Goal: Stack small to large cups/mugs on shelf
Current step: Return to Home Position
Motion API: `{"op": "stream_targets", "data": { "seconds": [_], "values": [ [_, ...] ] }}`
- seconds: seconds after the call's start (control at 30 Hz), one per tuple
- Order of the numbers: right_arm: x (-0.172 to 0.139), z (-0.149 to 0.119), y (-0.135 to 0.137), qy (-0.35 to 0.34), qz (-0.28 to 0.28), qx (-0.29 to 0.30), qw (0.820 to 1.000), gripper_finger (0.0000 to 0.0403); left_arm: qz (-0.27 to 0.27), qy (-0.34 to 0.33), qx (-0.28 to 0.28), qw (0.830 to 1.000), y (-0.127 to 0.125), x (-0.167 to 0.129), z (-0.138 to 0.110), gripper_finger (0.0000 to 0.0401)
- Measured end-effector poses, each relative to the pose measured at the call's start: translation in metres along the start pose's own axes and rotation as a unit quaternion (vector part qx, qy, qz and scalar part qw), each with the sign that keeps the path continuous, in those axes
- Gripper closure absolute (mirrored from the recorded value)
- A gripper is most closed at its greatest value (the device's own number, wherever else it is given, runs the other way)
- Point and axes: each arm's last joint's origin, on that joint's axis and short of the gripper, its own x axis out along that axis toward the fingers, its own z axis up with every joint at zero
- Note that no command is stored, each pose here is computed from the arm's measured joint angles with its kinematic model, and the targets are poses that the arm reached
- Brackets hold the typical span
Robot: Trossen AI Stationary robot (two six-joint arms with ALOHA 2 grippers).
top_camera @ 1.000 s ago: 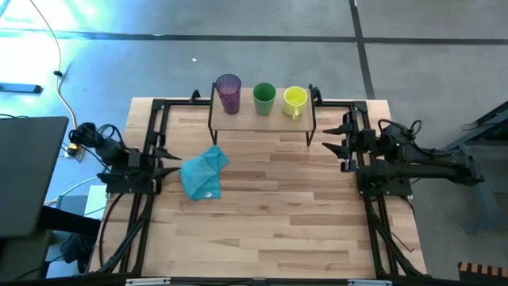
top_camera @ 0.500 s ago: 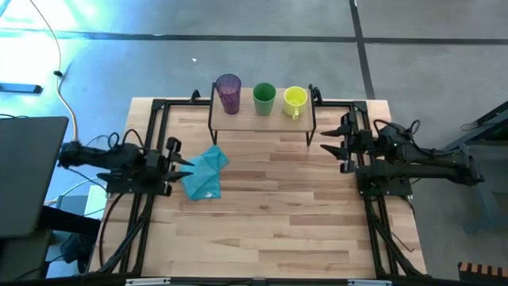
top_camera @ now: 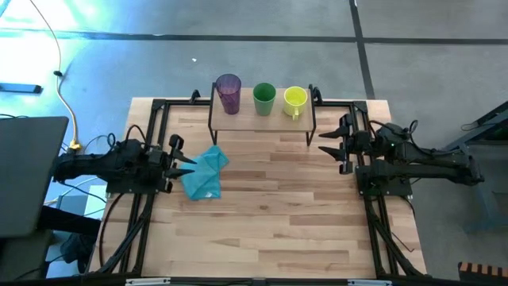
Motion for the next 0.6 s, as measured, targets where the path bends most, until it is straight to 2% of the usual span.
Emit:
{"op": "stream_targets", "data": {
  "seconds": [0.27,0.5,0.6],
  "values": [
    [-0.001,-0.007,0.001,0.037,0.006,0.019,0.999,0.024,-0.005,0.061,-0.014,0.998,0.0,-0.001,-0.012,0.0293],
    [-0.001,-0.006,0.001,0.029,0.006,0.012,0.999,0.024,0.011,0.055,-0.014,0.998,0.001,-0.001,-0.011,0.0293],
    [-0.001,-0.005,0.001,0.029,0.007,0.012,0.999,0.024,0.013,0.034,-0.011,0.999,0.0,-0.001,-0.019,0.0293]
  ]
}}
